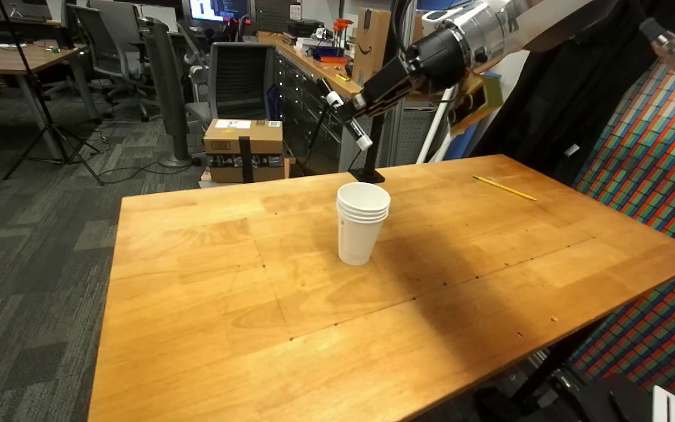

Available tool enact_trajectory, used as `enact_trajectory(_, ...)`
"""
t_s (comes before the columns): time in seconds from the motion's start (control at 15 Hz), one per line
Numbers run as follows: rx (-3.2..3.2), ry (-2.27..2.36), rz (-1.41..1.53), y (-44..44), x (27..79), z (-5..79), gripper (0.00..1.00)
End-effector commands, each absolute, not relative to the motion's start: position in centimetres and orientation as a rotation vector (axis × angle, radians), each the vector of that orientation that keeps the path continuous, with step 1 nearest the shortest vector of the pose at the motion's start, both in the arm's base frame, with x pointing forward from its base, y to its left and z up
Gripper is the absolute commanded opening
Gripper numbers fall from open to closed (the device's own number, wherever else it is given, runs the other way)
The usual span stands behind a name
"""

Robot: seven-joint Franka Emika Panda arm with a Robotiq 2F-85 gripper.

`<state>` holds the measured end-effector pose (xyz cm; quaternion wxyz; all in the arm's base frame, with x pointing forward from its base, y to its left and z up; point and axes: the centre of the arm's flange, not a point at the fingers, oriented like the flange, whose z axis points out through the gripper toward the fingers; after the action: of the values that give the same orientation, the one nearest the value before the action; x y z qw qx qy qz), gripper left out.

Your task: Put the marker inside the cup.

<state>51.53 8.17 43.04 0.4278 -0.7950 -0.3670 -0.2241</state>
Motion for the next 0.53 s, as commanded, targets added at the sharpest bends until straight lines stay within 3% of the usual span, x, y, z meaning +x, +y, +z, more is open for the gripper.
enact_trajectory(0.0, -1.921, -0.914, -0.559, 8.5, 53.6, 42.4, 0.09)
enact_trajectory(0.47, -1.868, -0.923, -0.552, 7.9, 54.7, 40.3, 0.09)
